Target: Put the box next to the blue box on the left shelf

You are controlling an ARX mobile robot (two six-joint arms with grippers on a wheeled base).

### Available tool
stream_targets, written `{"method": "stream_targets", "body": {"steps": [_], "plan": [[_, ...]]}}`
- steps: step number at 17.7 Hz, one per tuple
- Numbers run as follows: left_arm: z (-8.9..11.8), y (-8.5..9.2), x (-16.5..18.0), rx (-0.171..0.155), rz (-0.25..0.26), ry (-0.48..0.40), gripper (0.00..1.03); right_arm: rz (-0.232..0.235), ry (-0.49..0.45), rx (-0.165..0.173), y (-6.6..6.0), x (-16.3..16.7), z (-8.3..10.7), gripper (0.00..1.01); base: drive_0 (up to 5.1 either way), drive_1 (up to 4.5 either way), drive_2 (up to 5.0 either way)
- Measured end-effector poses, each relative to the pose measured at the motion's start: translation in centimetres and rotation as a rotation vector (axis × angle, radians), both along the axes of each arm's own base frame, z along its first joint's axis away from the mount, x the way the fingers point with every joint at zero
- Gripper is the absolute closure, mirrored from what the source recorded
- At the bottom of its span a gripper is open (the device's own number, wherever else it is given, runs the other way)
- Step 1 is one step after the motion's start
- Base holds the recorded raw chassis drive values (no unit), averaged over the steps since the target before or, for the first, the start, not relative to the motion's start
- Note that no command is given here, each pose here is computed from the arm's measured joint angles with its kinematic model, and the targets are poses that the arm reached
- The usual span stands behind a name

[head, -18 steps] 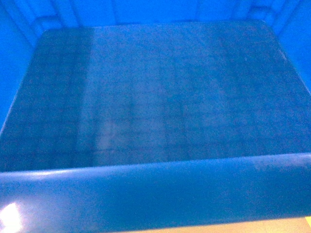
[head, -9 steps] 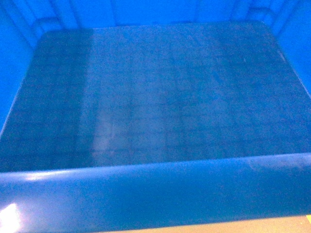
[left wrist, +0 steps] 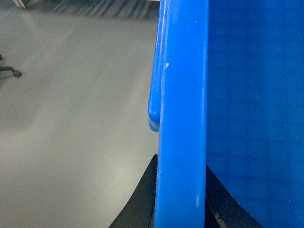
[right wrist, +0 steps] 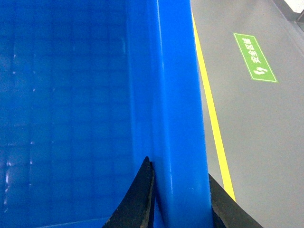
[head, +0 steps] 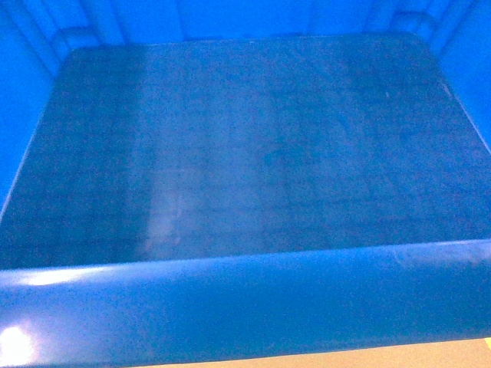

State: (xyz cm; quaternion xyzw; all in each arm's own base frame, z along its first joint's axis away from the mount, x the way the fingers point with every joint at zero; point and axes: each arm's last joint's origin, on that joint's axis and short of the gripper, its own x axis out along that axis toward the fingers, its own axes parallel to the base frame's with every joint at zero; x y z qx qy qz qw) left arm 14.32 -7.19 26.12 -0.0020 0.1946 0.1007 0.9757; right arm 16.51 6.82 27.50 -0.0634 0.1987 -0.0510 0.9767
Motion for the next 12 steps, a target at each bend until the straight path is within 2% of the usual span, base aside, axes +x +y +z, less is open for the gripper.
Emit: {"method": "stream_targets", "body": {"steps": [12], "plan": [[-0.01, 0.01, -0.02, 0.001, 0.001, 0.0, 0.92, 0.0, -0.001, 0.0, 0.0, 0.0, 0.01, 0.85, 0.0, 4.13, -4.1]]}}
